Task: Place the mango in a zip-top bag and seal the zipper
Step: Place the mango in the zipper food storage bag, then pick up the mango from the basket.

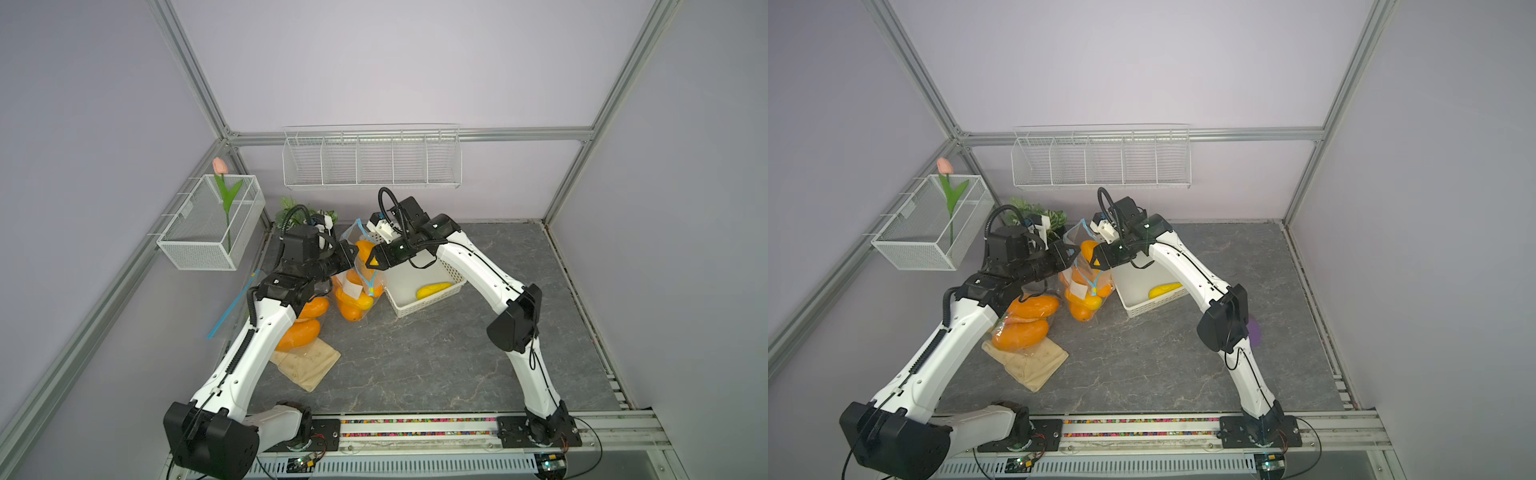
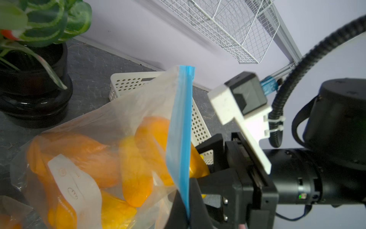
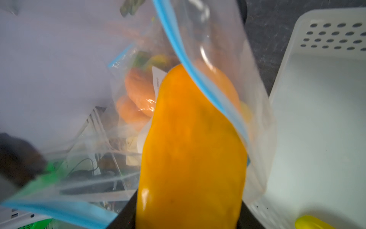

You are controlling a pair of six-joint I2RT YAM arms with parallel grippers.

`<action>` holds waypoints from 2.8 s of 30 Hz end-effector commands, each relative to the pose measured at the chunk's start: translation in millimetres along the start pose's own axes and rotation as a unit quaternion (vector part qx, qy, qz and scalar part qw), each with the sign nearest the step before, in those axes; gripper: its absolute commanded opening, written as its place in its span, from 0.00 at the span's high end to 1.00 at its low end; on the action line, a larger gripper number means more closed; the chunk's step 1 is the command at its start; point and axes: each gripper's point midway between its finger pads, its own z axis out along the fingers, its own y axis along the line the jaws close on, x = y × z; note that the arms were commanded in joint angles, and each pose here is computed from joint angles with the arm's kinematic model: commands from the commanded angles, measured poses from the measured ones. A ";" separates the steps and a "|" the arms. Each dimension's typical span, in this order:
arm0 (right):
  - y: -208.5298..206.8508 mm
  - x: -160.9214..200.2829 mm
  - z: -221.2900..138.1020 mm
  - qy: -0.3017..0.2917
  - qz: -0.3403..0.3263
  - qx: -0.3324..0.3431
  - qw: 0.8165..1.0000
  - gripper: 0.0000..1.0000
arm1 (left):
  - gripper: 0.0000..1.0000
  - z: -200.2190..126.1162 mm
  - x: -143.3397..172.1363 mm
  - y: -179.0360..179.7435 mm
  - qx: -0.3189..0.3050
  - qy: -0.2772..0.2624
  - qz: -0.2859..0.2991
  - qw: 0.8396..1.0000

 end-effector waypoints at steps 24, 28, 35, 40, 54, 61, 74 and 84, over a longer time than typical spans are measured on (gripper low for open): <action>-108.1 61.7 -103.6 -0.092 0.122 0.164 0.975 0.07 | 1.00 -16.0 3.6 7.9 -0.033 -0.007 0.029 0.999; -141.4 92.9 -92.6 -0.021 0.118 0.231 0.966 0.06 | 1.00 -15.4 2.7 8.3 -0.035 -0.007 0.031 0.999; -178.0 129.9 -59.1 0.146 0.018 0.267 0.952 0.08 | 1.00 -14.1 5.2 11.3 -0.038 -0.006 0.032 0.999; -194.9 142.7 -38.9 0.222 -0.053 0.245 0.942 0.04 | 1.00 -16.8 5.9 13.8 -0.046 -0.006 0.036 0.998; -218.6 158.6 -15.4 0.303 -0.129 0.210 0.921 0.01 | 1.00 -20.7 4.2 18.2 -0.062 -0.012 0.041 0.997; -245.9 154.0 -6.1 0.306 -0.145 0.242 0.909 0.02 | 1.00 -23.4 2.9 19.6 -0.069 -0.014 0.043 0.997; -253.2 118.5 0.3 0.222 -0.107 0.255 0.935 0.46 | 1.00 -24.5 -1.6 17.2 -0.070 -0.018 0.044 0.996; -215.2 58.3 -21.1 0.080 -0.064 0.212 0.972 0.72 | 1.00 -23.1 -2.1 15.4 -0.065 -0.017 0.039 0.997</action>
